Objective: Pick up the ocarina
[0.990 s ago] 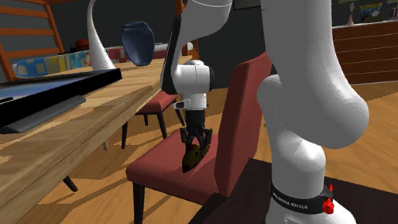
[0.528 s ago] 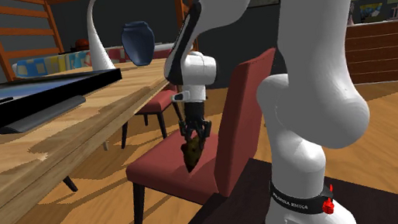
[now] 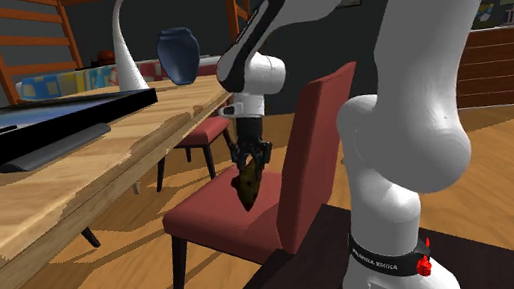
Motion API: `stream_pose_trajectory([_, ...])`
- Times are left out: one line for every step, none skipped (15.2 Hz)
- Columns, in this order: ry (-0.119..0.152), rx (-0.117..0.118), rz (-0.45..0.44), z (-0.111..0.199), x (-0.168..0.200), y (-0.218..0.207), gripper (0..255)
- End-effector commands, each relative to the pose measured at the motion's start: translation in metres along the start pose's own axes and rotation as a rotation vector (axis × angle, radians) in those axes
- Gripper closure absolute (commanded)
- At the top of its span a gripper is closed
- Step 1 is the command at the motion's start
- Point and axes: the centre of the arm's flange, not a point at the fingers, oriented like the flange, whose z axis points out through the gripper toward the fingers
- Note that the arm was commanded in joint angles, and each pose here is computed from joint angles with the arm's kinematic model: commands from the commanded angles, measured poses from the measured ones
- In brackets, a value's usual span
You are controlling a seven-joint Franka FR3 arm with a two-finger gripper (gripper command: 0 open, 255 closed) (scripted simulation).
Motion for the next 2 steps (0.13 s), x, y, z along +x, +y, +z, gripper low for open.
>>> stream_pose_trajectory([-0.001,0.0,0.0,-0.0059,0.003,-0.0007,255])
stream_pose_trajectory([-0.001,0.0,0.0,-0.0059,0.003,-0.0007,255])
